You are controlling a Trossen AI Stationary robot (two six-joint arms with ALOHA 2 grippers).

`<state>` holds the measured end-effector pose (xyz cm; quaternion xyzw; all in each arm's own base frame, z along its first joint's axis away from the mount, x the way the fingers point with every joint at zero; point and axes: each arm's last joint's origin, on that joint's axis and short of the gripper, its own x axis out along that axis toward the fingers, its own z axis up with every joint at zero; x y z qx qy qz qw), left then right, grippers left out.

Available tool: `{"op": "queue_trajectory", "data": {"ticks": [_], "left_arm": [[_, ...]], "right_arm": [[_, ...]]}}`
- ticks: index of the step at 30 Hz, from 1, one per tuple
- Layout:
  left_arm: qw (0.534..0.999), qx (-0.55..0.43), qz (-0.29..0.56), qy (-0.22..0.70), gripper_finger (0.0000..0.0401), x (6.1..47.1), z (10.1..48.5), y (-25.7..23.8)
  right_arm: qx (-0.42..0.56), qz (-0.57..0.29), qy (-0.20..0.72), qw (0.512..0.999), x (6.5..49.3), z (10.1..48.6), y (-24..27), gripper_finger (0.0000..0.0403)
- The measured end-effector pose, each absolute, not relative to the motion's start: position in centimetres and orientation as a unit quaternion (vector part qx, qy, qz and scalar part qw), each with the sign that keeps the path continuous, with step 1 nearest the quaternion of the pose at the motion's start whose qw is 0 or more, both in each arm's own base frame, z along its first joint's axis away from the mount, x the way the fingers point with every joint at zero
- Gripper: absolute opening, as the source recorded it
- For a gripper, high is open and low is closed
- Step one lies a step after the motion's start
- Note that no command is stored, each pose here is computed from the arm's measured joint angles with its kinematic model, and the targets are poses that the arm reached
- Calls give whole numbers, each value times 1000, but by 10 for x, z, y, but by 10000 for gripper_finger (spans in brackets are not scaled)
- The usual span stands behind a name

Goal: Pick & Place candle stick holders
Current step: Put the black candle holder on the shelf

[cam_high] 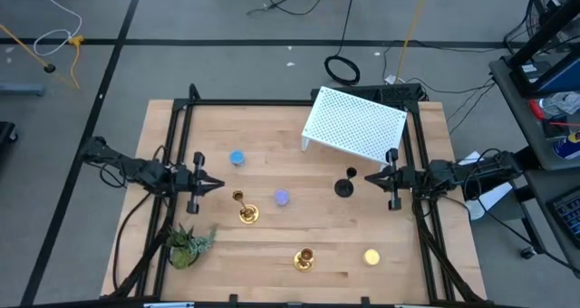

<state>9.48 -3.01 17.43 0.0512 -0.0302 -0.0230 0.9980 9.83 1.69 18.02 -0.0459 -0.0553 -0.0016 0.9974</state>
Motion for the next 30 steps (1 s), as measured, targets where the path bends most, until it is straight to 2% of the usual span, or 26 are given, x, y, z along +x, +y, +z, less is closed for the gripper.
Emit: {"op": "queue_trajectory", "data": {"ticks": [11,15,20,23,26,30], "left_arm": [[999,19,-24,-37,28,95,176,-30],[999,26,-23,-37,28,95,176,-30],[999,22,-23,-37,28,95,176,-30],[999,22,-23,-37,28,95,176,-30],[999,21,-23,-37,28,95,176,-30],[999,20,-22,-42,28,95,177,-30]], "right_arm": [[-23,-3,-102,995,97,189,17,9],[-66,-13,-128,989,96,195,16,9],[-64,-12,-110,992,97,191,16,12],[-37,-4,-87,995,100,187,17,33],[-22,-6,-58,998,104,182,18,70],[7,-62,-22,998,110,176,16,131]]}}
